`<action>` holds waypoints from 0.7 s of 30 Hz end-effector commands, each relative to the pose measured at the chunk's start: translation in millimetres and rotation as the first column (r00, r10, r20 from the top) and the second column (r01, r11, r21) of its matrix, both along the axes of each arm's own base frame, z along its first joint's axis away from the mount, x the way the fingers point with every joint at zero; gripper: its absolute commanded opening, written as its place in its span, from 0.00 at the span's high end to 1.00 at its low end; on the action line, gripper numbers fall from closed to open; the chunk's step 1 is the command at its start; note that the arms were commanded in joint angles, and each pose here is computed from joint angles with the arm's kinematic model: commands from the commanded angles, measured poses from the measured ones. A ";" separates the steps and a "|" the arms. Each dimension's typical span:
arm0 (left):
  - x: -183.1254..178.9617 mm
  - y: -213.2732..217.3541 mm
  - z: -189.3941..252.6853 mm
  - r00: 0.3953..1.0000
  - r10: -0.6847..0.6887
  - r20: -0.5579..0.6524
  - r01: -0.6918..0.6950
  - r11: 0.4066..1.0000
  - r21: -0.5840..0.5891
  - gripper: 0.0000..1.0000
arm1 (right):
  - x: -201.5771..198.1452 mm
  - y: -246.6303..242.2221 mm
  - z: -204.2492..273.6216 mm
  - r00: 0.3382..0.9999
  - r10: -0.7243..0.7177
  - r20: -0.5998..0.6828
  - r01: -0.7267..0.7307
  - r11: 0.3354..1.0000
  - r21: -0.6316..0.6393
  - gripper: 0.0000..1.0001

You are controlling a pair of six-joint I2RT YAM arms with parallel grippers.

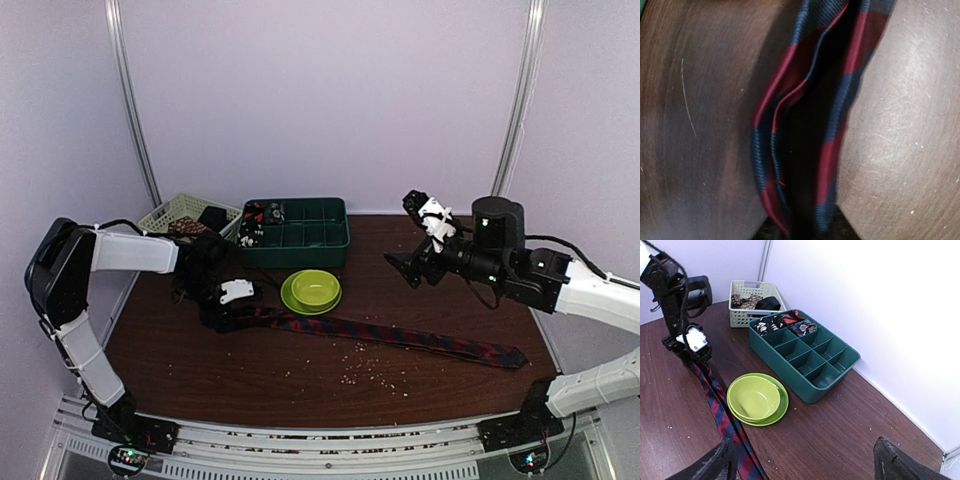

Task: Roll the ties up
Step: Adjust the tie at the center of the board.

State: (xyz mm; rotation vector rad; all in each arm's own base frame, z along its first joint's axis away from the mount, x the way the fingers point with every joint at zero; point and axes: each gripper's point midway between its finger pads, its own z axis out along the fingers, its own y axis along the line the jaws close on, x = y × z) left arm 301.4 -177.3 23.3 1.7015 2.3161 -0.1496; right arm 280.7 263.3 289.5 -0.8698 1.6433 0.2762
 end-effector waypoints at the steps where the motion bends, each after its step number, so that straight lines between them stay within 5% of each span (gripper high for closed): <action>1: -10.0 -4.2 5.4 0.997 -0.013 -0.078 0.012 1.000 -0.014 0.79 | -8.2 21.1 -32.6 0.990 0.128 -0.055 -0.133 0.986 -0.099 0.09; 6: -51.2 -7.9 11.9 0.971 -0.012 -0.237 0.000 0.999 -0.054 1.00 | -15.0 37.3 -58.3 0.977 0.208 -0.045 -0.212 0.967 -0.142 0.14; 15: -106.9 -24.8 57.6 0.909 -0.029 -0.415 -0.043 0.985 -0.165 0.99 | -36.9 84.9 -109.8 0.926 0.355 -0.129 -0.378 0.852 -0.363 0.24; 21: -83.3 6.2 27.4 0.929 0.051 -0.366 -0.072 0.996 -0.044 0.93 | -33.4 132.3 -146.0 0.896 0.401 -0.189 -0.441 0.754 -0.487 0.30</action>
